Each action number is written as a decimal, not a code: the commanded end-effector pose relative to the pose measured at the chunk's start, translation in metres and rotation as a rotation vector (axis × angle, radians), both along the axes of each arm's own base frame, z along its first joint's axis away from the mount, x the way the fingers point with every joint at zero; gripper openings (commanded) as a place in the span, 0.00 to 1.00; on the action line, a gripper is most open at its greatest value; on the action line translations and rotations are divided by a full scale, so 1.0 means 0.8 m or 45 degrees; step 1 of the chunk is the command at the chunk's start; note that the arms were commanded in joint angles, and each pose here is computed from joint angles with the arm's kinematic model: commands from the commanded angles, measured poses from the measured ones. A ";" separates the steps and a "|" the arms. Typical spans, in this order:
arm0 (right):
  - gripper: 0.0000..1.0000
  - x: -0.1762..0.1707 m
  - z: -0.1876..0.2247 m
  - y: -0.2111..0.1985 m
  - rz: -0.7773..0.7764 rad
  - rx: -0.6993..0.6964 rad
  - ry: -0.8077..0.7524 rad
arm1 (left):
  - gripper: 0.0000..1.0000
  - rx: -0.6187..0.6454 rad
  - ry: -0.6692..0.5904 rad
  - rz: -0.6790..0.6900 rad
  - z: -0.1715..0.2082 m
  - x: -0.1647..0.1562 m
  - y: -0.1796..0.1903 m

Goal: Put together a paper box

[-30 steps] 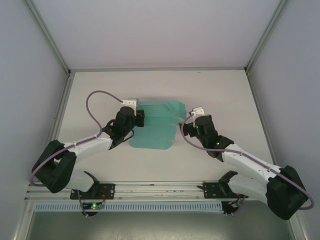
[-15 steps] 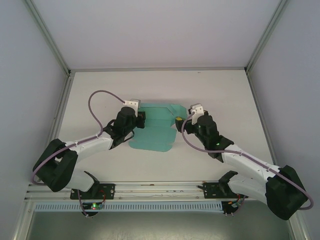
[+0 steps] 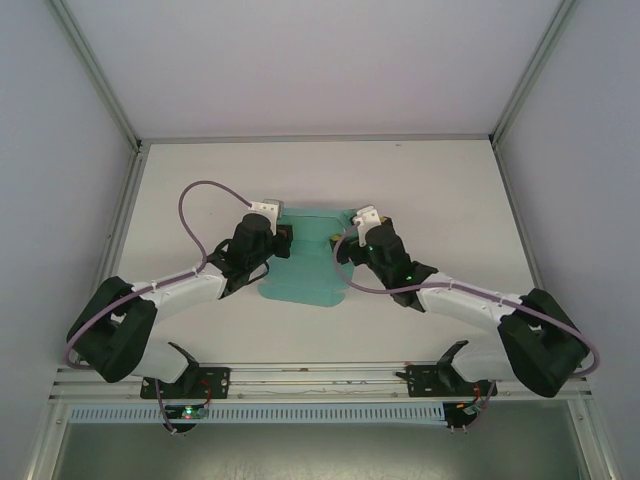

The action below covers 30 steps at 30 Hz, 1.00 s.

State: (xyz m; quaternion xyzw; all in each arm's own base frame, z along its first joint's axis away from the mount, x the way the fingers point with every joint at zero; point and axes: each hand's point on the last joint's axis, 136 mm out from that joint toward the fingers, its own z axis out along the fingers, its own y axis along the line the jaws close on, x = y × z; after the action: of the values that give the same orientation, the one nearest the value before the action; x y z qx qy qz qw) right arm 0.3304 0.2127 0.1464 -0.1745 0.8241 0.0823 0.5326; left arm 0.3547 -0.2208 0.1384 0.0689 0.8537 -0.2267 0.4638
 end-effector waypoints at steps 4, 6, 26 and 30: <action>0.98 0.007 0.030 -0.006 -0.097 -0.046 -0.111 | 0.00 -0.026 -0.022 0.019 0.012 -0.001 -0.001; 0.98 -0.002 0.040 -0.011 -0.080 -0.032 -0.118 | 0.00 0.000 -0.020 0.049 0.008 0.001 0.005; 0.95 -0.030 0.093 -0.146 -0.095 0.402 0.030 | 0.00 0.028 -0.042 0.002 0.007 -0.001 0.001; 0.88 -0.024 0.089 -0.097 0.201 0.441 0.111 | 0.00 0.026 -0.047 -0.003 0.009 -0.001 0.001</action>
State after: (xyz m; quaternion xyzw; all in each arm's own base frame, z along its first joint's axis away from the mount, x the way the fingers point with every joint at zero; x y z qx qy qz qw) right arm 0.3195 0.0906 0.1983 -0.0592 0.8310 0.1641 0.5283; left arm 0.3565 -0.2162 0.1371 0.0653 0.8553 -0.2126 0.4681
